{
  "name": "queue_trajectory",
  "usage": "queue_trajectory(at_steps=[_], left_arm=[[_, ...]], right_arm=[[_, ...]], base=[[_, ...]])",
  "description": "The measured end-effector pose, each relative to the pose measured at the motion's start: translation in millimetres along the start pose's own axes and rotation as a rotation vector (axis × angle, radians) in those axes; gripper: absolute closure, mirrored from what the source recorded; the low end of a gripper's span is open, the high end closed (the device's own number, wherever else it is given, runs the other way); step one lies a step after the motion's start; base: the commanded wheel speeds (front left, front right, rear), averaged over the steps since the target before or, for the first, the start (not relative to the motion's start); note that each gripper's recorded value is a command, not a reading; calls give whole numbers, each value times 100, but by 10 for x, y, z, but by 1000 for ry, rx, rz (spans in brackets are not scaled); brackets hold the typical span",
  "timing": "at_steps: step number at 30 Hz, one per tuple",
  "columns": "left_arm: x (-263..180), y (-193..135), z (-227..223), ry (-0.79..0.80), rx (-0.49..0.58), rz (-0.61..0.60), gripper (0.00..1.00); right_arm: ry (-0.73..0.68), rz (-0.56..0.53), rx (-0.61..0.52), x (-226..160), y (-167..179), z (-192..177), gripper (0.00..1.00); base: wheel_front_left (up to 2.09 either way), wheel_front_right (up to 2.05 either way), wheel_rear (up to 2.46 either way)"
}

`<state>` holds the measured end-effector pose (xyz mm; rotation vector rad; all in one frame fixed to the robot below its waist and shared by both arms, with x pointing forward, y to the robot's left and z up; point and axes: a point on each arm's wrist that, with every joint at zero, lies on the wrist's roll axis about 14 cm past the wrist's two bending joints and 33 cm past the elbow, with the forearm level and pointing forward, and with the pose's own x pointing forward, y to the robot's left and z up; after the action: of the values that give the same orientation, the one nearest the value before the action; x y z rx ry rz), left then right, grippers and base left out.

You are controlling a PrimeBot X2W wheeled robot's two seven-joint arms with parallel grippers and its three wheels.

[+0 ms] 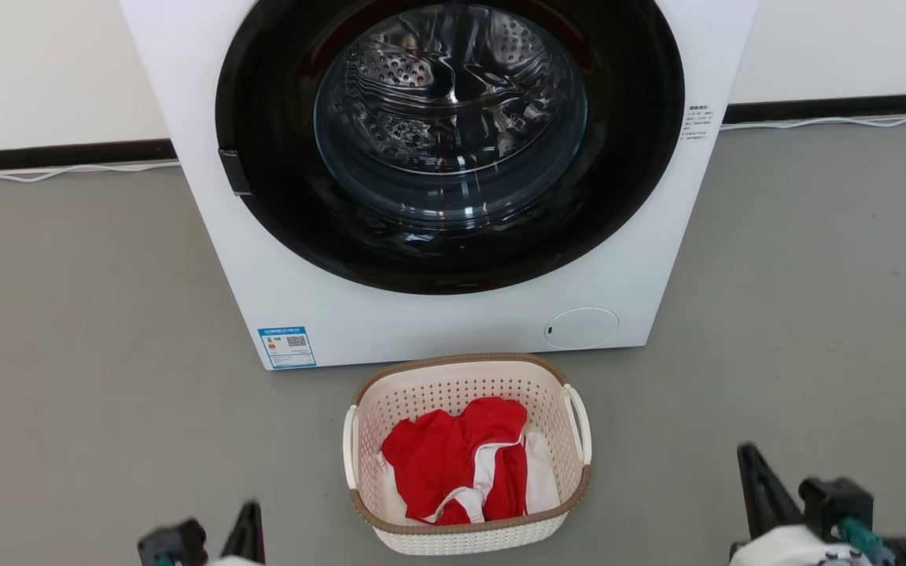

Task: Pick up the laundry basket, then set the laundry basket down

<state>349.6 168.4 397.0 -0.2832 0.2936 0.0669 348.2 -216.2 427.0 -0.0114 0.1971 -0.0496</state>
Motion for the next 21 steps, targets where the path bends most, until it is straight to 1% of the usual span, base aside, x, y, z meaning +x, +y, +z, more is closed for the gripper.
queue_trajectory(at_steps=[3, 21], left_arm=[[-45, 30, -99, 32, -20, 13, 100], [-15, 57, -6, 28, -212, 36, 100]], right_arm=[[33, -8, 29, -38, -3, -100, 100], [9, -52, 257, 1, -54, -8, 100]], base=[[0, 0, 0], [0, 0, 0]])
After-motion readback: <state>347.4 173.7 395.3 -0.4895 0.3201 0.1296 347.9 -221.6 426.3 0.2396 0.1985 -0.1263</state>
